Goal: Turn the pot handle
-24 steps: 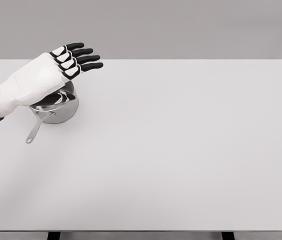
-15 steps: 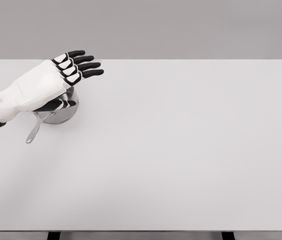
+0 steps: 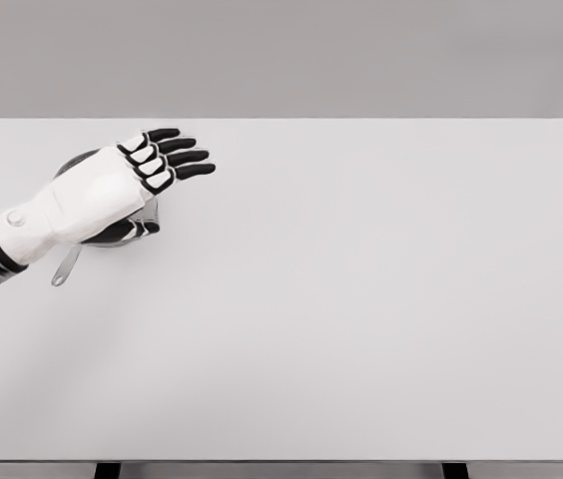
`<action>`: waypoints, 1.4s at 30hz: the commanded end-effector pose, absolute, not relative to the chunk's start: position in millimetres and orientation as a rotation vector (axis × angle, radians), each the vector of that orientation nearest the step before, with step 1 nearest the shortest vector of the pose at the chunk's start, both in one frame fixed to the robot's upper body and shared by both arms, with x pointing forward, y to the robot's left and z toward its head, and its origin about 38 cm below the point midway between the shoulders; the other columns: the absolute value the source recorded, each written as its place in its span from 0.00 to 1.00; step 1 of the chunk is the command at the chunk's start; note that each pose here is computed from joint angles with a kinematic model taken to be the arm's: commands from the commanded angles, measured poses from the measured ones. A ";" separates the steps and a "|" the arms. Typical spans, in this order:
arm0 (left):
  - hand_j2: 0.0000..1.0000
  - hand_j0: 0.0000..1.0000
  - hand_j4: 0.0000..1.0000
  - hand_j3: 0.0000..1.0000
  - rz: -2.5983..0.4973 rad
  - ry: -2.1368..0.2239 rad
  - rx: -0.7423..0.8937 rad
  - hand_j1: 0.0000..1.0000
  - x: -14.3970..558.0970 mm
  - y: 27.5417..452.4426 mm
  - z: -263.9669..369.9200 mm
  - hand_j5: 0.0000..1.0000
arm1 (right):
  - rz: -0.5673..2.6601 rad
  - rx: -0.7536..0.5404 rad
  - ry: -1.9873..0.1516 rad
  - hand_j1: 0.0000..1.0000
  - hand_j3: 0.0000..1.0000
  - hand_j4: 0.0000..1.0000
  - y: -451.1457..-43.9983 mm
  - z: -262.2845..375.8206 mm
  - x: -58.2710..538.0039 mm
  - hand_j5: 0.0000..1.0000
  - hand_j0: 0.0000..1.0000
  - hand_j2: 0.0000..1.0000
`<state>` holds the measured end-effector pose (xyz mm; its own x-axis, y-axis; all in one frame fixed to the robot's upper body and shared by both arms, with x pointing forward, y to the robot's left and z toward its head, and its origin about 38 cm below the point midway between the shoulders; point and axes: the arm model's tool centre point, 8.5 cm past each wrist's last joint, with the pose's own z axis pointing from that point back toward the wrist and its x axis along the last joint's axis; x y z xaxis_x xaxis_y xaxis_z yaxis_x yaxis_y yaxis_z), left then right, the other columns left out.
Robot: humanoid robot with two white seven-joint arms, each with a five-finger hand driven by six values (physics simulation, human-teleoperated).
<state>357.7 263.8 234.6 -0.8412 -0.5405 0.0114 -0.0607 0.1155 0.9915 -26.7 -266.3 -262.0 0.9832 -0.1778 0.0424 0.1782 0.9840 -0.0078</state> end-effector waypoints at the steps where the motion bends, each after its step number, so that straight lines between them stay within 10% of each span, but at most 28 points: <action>1: 1.00 1.00 1.00 1.00 -1.786 -2.009 0.563 1.00 356.8 262.4 230.3 1.00 | -0.179 -0.012 -0.042 1.00 1.00 1.00 -266.4 -262.0 -26.7 1.00 1.00 1.00; 42: 1.00 1.00 1.00 1.00 -1.891 -1.671 0.648 1.00 353.7 331.3 190.4 1.00 | -0.179 -0.012 -0.042 1.00 1.00 1.00 -266.4 -262.0 -26.7 1.00 1.00 1.00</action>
<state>353.6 330.4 188.8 -0.7458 -0.6661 -0.0083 0.0762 -0.0978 0.9923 -26.7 -266.3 -262.0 0.9831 -0.1779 0.0425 0.1784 0.9839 -0.0080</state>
